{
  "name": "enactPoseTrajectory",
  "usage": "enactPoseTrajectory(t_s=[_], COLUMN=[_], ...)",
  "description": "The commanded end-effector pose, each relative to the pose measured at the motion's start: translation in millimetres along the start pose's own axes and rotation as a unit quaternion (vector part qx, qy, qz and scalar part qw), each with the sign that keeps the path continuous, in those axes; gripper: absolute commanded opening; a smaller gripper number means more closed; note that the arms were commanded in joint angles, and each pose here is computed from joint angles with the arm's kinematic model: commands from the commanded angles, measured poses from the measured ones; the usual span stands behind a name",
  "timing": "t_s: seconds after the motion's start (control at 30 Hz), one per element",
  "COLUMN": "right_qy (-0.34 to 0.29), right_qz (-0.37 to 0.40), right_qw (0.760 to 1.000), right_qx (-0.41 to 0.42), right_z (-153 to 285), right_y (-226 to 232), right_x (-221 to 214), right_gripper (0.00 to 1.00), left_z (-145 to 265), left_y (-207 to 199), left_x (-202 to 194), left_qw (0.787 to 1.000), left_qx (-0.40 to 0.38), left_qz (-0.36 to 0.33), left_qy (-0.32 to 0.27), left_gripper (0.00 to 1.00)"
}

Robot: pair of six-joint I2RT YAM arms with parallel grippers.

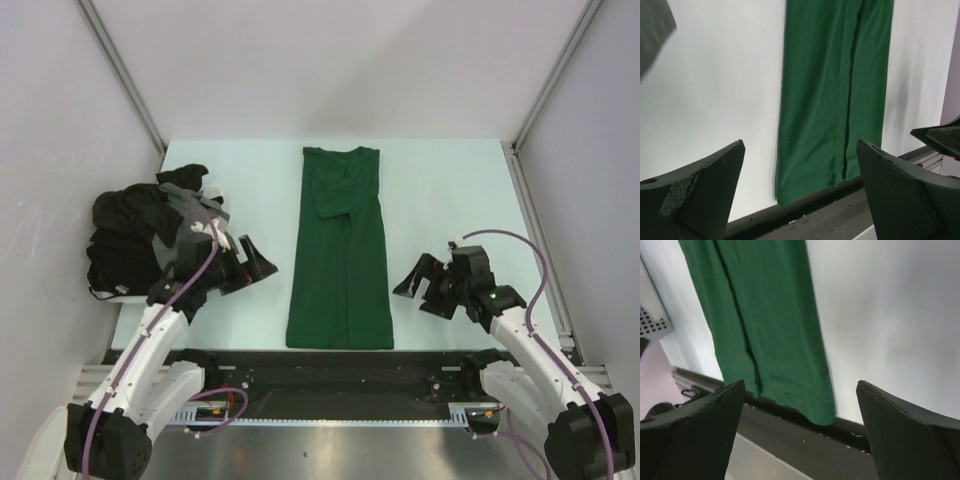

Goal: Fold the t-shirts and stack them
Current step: Grab the bottom of the folded rectangular tshirt with both arms

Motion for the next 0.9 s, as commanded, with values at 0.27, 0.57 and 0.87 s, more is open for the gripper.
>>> enactPoseTrajectory(t_s=[0.27,0.57,0.87], right_qy=[0.088,0.100,0.114], right_qz=[0.005,-0.013,-0.018], right_qw=[0.996,0.995,0.992], right_qx=[0.010,-0.007,-0.046], right_z=[-7,-11,-18], right_y=[10,-14,-39], right_x=[-45,-60,-71], right_gripper=[0.99,0.77,0.80], left_z=[-14,-21,-16], left_y=[6,10,13], left_x=[-70,-96,-112], left_qw=[0.996,0.994,0.991], left_qx=[-0.025,-0.006,0.006], left_qz=[0.058,0.074,0.077], left_qy=[0.057,0.083,0.110], left_gripper=[0.98,0.89,0.85])
Point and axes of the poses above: each gripper's point midway between its finger pads, its own z axis back along the fingers, its own y axis along the line the jaws close on, x = y × z, the point moved 7 cm from there along z, back along the fingers, and after that the axes turned 11 degrees about -z, right-handed, at the moved point
